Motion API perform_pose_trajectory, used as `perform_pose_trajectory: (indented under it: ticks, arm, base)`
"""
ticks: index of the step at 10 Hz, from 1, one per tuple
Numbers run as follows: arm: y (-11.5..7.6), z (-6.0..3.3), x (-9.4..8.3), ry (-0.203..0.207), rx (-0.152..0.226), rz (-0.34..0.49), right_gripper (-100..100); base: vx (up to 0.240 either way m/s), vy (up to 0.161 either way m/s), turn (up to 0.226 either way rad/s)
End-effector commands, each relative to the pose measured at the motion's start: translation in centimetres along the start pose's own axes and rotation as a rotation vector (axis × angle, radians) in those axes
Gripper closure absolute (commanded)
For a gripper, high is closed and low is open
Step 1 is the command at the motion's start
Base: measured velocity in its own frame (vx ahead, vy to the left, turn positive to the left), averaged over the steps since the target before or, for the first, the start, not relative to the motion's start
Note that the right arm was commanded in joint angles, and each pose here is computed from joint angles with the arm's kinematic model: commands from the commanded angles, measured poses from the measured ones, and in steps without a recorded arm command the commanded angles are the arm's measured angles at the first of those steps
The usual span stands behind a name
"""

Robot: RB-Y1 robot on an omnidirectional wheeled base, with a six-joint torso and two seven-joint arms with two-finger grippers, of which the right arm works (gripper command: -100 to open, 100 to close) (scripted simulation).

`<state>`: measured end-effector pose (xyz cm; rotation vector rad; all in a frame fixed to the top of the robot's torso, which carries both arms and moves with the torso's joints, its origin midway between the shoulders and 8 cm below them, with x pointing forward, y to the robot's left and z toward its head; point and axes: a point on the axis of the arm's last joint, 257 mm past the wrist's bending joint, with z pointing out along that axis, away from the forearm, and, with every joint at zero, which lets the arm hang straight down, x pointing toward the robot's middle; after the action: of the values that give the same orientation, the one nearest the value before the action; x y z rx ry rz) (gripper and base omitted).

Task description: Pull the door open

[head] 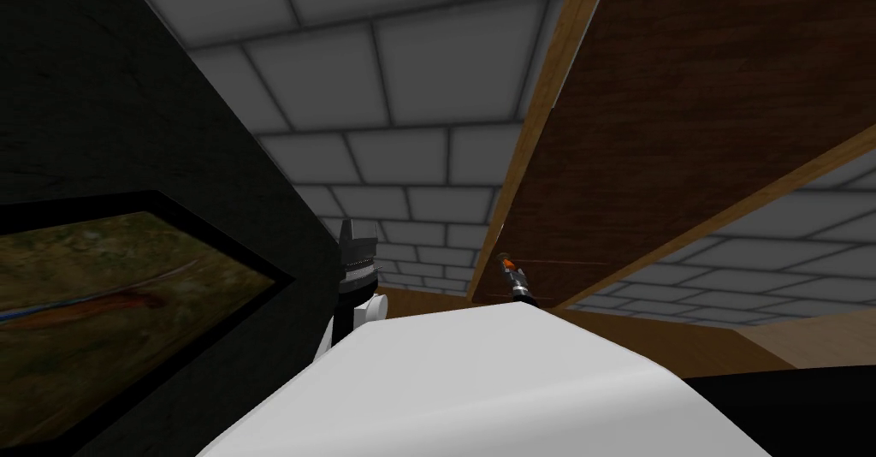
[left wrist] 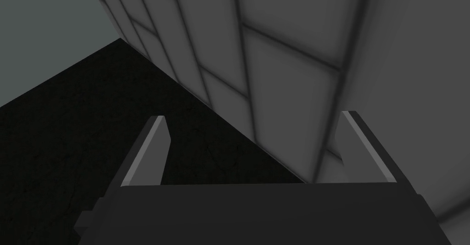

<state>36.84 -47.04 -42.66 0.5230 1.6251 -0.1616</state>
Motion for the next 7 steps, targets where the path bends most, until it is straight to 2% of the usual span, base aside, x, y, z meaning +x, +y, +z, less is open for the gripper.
perform_pose_trajectory:
  ticks: [1,2,4,5,6,7]
  arm:
    - [-2.7,-0.26,0.2,0.021,0.070,0.034,100]
    - [-3.2,-0.32,0.7,0.039,0.089,0.046,100]
    - [-3.2,-0.32,0.7,0.039,0.089,0.046,100]
    - [-4.2,-0.37,1.6,0.069,0.131,0.088,100]
    - [-4.5,-0.40,1.6,0.068,0.142,0.103,100]
    - [-5.0,-0.42,2.1,0.087,0.168,0.134,100]
  base:
    - [-0.012,0.011,-0.045]
    - [-0.017,0.013,-0.031]
    - [-0.011,0.008,0.001]
    - [-0.021,0.020,0.002]
    - [-0.021,0.010,-0.061]
    - [-0.024,0.008,-0.063]
